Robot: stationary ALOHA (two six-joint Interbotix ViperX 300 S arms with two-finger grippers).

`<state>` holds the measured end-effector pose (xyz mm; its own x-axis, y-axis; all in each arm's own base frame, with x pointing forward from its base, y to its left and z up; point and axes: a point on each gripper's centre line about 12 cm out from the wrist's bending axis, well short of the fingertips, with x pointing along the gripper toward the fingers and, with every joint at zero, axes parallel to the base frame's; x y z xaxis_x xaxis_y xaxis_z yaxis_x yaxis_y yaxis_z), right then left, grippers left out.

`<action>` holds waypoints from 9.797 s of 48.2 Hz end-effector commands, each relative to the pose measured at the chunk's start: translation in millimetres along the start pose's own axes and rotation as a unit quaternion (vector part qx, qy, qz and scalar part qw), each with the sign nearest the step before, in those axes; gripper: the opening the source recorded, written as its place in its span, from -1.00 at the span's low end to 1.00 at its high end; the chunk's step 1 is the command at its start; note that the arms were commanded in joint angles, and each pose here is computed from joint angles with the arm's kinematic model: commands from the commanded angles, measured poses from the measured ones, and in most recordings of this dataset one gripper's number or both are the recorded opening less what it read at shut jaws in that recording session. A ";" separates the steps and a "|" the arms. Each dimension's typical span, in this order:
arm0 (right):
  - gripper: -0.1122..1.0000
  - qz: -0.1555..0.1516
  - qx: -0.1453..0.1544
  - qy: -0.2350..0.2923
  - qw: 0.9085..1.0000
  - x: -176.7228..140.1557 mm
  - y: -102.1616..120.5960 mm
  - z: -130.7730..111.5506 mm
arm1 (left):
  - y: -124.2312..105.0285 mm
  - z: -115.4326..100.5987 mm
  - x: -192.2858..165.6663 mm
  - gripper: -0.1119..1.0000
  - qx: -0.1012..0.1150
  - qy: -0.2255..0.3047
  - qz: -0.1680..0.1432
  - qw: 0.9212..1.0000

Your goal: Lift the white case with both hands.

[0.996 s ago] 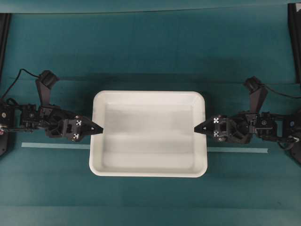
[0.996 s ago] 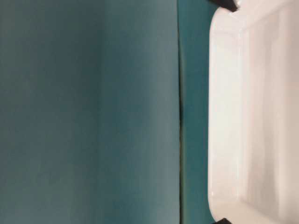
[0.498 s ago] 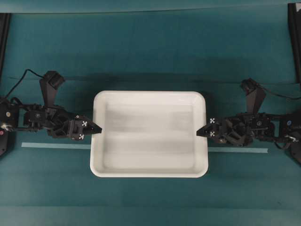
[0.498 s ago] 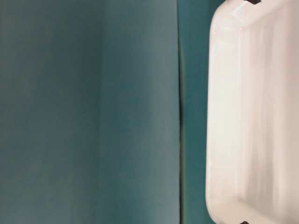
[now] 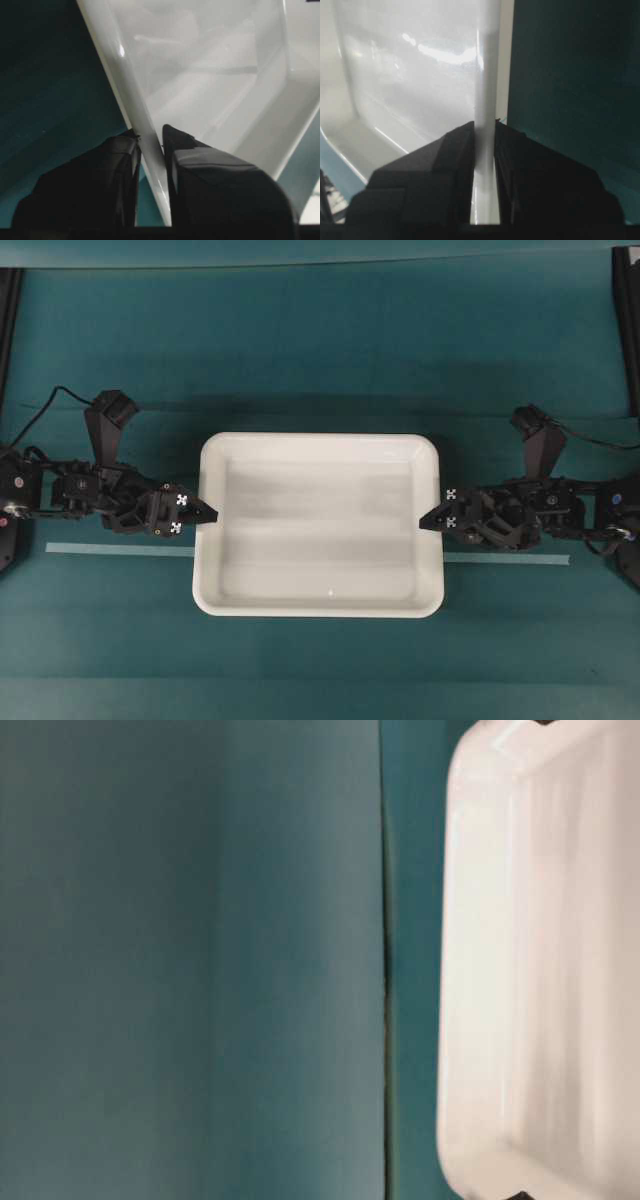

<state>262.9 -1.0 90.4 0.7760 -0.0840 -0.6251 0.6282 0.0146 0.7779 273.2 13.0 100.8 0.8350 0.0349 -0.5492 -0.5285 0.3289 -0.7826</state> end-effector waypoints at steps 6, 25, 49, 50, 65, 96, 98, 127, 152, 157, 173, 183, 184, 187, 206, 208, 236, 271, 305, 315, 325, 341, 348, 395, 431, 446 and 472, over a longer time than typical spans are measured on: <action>-0.57 0.017 0.015 0.005 1.000 -5.1 20.1 0.5 | -24.4 6.4 -3.0 -0.58 -0.017 -0.005 -0.027 0.999; -0.58 0.035 0.026 0.034 0.998 -33.2 64.8 -0.7 | -75.5 18.9 -28.2 -0.58 -0.014 0.000 -0.036 0.999; -0.58 0.068 0.029 0.054 0.996 -87.9 103.1 8.0 | -107.3 29.1 -67.3 -0.58 -0.044 -0.014 -0.094 0.994; -0.58 0.069 0.029 0.054 0.996 -88.9 104.2 7.9 | -107.9 29.8 -68.4 -0.58 -0.045 -0.016 -0.096 0.994; -0.58 0.108 0.027 0.062 0.992 -109.9 138.4 8.4 | -138.8 41.5 -93.0 -0.58 -0.049 -0.031 -0.145 0.988; -0.60 0.179 0.026 0.059 0.982 -160.9 182.2 17.7 | -182.4 57.7 -124.8 -0.58 -0.058 -0.039 -0.178 0.982; -0.60 0.180 0.026 0.060 0.981 -164.6 184.8 18.2 | -186.1 59.5 -126.6 -0.58 -0.058 -0.042 -0.183 0.981; -0.60 0.200 0.024 0.059 0.978 -212.2 215.2 27.4 | -233.1 77.1 -160.5 -0.58 -0.058 -0.047 -0.198 0.977; -0.60 0.229 0.024 0.056 0.971 -239.7 238.8 31.5 | -264.8 89.2 -186.4 -0.58 -0.059 -0.054 -0.220 0.972; -0.60 0.227 0.024 0.055 0.972 -239.0 238.0 32.2 | -264.7 89.2 -186.0 -0.58 -0.059 -0.053 -0.217 0.973; -0.60 0.224 0.024 0.055 0.973 -236.7 236.4 32.1 | -259.8 87.4 -181.8 -0.58 -0.059 -0.050 -0.205 0.976; -0.60 0.186 0.020 0.059 0.981 -213.6 220.6 29.5 | -238.8 81.7 -165.3 -0.58 -0.060 -0.044 -0.171 0.982; -0.60 0.181 0.019 0.059 0.982 -209.4 217.2 28.8 | -236.7 80.9 -162.8 -0.58 -0.060 -0.043 -0.167 0.983; -0.60 0.164 0.018 0.062 0.984 -198.2 206.6 26.7 | -231.7 79.5 -157.8 -0.58 -0.061 -0.041 -0.160 0.984; -0.60 0.102 0.007 0.053 0.993 -150.6 152.8 24.3 | -162.9 59.9 -106.2 -0.58 -0.065 -0.022 -0.063 0.996; -0.60 0.092 0.000 0.052 0.994 -145.7 147.8 23.9 | -156.3 58.8 -101.0 -0.58 -0.066 -0.021 -0.056 0.996; -0.60 -0.003 -0.009 0.045 0.999 -78.1 89.5 20.9 | -72.2 34.5 -62.8 -0.68 -0.076 0.005 0.065 0.995; -0.61 -0.127 -0.016 0.056 0.990 -26.2 30.4 9.7 | -9.9 18.4 -19.9 -0.68 -0.098 0.024 0.165 0.981; -0.61 -0.157 -0.007 0.051 0.986 -18.7 14.7 13.5 | 6.5 14.7 -1.1 -0.68 -0.101 0.029 0.186 0.977; -0.61 -0.171 0.002 0.043 0.984 -13.8 6.7 19.0 | 5.8 15.0 -0.2 -0.68 -0.101 0.028 0.185 0.977; -0.24 -0.172 0.003 0.040 0.984 -8.7 7.0 20.2 | 5.3 15.2 -0.6 -0.67 -0.101 0.028 0.184 0.977; 0.62 -0.166 0.004 0.039 0.985 -8.2 11.5 21.0 | -5.1 19.5 -1.2 0.47 -0.095 0.023 0.164 0.982; 0.76 -0.156 0.003 0.038 0.987 -8.7 17.4 21.1 | -13.2 22.8 -1.3 0.95 -0.082 0.020 0.149 0.985; 0.81 0.076 -0.332 -0.048 0.939 -117.1 111.7 42.0 | -98.1 48.3 -95.6 0.88 0.198 -0.044 -0.028 0.979; 0.81 0.167 -0.559 -0.175 0.793 -193.7 132.7 45.5 | -131.5 58.1 -164.4 0.88 0.409 -0.153 -0.119 0.892; 0.81 0.217 -0.556 -0.207 0.775 -219.9 144.7 43.3 | -142.1 60.8 -192.6 0.88 0.417 -0.197 -0.157 0.873; 0.81 0.242 -0.553 -0.217 0.767 -229.3 150.0 40.9 | -148.7 62.3 -214.3 0.88 0.430 -0.227 -0.179 0.856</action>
<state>173.8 -20.7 348.3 0.9918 -0.1267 -0.0144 0.1264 0.9633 0.2368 179.4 15.4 344.4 0.9962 0.0864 -0.0138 -0.0869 0.9586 -0.2712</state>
